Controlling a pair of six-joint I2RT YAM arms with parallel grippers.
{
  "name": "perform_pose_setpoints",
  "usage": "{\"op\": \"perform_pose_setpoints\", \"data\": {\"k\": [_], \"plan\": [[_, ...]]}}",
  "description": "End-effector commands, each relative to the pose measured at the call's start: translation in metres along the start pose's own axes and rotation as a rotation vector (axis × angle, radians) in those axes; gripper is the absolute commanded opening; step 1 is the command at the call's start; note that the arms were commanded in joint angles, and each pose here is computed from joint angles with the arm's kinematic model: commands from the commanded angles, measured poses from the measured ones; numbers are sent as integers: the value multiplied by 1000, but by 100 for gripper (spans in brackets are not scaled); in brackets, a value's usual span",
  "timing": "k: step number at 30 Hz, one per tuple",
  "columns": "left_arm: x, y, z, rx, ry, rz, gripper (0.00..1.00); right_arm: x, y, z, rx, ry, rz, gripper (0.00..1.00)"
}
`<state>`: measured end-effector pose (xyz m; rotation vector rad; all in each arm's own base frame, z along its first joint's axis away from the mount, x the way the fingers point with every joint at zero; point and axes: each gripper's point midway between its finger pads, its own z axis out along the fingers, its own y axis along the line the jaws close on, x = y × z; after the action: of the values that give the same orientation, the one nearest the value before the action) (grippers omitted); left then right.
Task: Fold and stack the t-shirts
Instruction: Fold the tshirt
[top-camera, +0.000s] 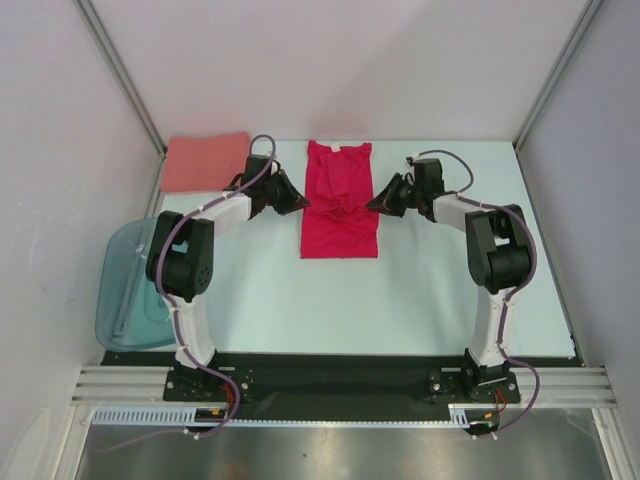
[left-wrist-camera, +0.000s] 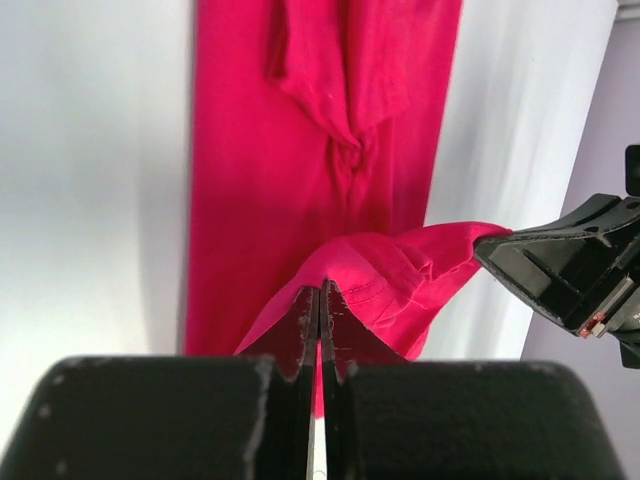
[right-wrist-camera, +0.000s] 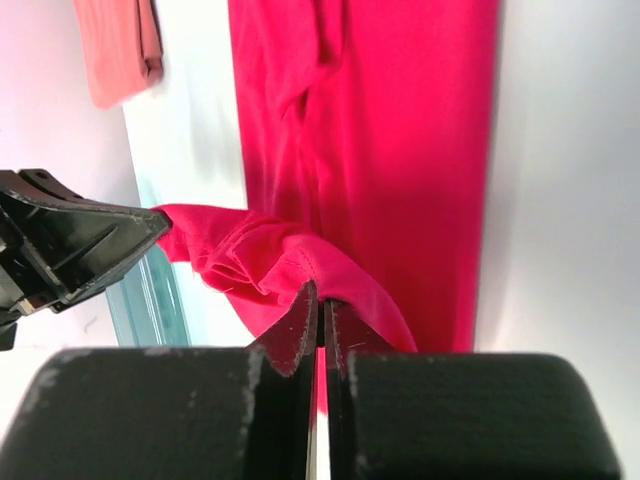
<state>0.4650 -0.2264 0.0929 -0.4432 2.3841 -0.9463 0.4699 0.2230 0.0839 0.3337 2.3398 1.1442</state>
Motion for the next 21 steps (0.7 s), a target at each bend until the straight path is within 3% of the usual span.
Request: {"op": "perform_pose_setpoints", "data": {"k": [1, 14, 16, 17, 19, 20, 21], "plan": [[-19, -11, 2, 48, -11, 4, 0, -18, 8, 6, -60, 8, -23, 0], [-33, 11, 30, 0, 20, -39, 0, -35, -2, 25, -98, 35, -11, 1], [-37, 13, 31, -13, 21, -37, 8, -37, -1, 27, -113, 42, -18, 4], [-37, 18, 33, -29, 22, -40, 23, -36, -8, 30, -108, 52, -11, 11], [-46, 19, 31, -56, 30, 24, 31, -50, -9, 31, -114, 33, -71, 18], [-60, 29, 30, -136, -18, 71, 42, -63, -18, 27, -90, 15, -84, 30], [-67, 30, 25, -174, -34, 112, 46, -68, -30, 28, -58, 20, -89, 36]]}}
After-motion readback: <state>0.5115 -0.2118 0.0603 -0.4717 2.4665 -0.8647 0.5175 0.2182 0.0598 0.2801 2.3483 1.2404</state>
